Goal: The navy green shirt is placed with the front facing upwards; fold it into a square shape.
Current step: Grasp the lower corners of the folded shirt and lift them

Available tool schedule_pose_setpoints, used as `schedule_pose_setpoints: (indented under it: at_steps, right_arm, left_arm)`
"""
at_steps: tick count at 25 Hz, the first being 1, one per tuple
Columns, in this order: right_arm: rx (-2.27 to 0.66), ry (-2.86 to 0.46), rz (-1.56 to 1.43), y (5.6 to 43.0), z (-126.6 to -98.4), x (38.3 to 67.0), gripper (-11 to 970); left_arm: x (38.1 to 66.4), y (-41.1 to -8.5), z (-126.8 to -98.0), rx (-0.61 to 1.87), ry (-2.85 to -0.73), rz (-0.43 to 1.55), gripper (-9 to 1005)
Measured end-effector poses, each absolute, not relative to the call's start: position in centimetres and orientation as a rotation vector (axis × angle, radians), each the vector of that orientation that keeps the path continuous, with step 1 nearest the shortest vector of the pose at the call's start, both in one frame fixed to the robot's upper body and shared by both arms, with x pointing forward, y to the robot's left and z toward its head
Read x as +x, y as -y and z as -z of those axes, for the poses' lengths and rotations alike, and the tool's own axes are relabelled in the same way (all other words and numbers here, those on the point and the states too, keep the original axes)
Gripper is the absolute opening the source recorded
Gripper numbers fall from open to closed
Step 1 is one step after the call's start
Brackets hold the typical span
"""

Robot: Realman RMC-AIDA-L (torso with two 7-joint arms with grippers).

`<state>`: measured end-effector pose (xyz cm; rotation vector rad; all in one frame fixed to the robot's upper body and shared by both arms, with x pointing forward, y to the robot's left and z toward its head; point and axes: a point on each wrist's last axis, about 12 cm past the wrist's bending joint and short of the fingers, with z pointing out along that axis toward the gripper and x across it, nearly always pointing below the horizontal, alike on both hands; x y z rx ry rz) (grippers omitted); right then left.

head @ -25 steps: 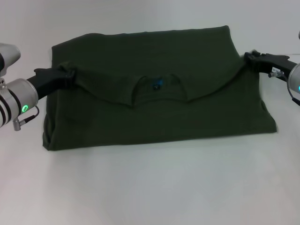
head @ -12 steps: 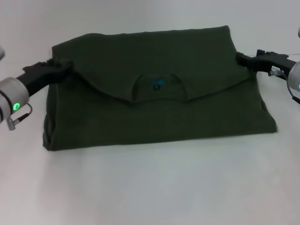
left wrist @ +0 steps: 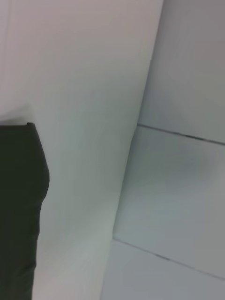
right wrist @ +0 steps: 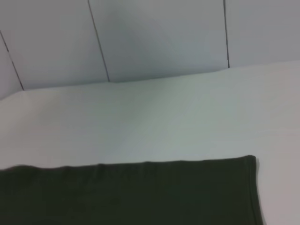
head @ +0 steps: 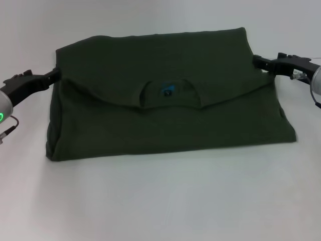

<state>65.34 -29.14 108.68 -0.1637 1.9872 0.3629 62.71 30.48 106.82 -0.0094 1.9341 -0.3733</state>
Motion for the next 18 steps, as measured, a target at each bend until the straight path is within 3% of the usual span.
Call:
schedule_pose_setpoints:
  at_steps: [5,18]
  right_arm:
    - [-0.138,-1.952,-0.436,29.4,-108.9,64.8,825]
    - [-0.146,-1.922,-0.570,31.6,-108.8,61.7,825]
  left_arm:
    - [62.5,-30.6,-107.0,-0.035,-1.925,0.380,893]
    - [61.5,-30.1,-107.2,0.005,-1.864,0.501,889]
